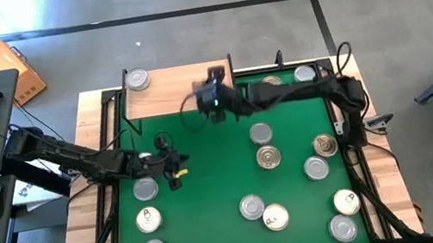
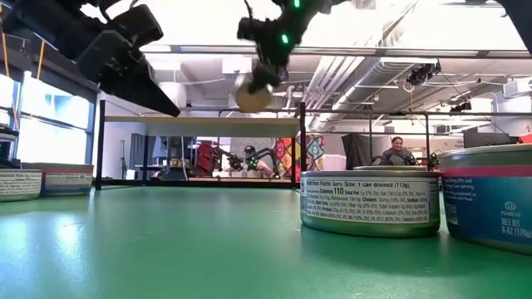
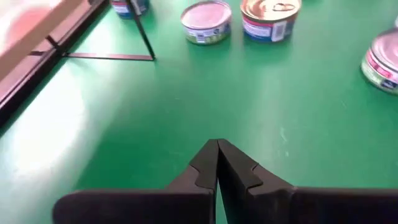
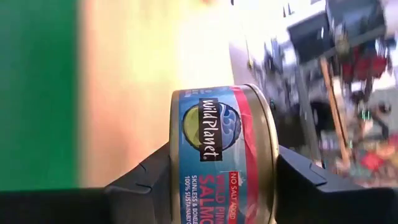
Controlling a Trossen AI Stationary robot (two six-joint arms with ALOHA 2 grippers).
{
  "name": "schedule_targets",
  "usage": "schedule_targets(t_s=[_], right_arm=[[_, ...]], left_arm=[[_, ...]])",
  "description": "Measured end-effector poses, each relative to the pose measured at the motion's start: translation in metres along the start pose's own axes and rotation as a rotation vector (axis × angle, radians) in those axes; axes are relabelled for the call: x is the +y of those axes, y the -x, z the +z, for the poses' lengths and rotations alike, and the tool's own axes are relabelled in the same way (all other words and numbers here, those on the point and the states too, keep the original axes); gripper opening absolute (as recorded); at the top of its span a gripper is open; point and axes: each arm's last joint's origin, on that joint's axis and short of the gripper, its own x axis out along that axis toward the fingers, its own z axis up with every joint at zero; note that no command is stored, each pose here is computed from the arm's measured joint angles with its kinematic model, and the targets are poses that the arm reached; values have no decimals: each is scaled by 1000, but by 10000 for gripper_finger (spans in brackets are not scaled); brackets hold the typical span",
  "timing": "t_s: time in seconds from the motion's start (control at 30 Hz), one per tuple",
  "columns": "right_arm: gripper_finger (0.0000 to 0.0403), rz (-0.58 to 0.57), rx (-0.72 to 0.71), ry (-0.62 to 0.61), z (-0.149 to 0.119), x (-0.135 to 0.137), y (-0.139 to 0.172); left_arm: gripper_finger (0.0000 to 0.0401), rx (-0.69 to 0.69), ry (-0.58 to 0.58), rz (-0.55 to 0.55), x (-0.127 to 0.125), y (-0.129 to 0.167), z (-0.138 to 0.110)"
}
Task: Stack canned seafood by type on shelf
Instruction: Put the blue-pink tuna can on the shelf
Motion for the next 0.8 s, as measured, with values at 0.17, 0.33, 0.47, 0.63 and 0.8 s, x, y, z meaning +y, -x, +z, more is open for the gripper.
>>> schedule_targets(t_s=[0.17, 0.33, 0.47, 0.63, 0.8], right_arm=[[178, -16, 60, 44, -20, -8, -20], [178, 34, 20, 13, -21, -11, -22], [178, 62, 14, -2, -21, -9, -21], [250, 137, 12, -42, -24, -6, -21], [299, 238, -30, -83, -23, -2, -20]], left_arm=[[0, -10, 14, 40, 1, 0, 0], [0, -15, 27, 65, 2, 0, 0], [0, -15, 27, 66, 2, 0, 0], [0, -16, 25, 64, 1, 1, 0], [0, -17, 17, 52, -2, 2, 0]])
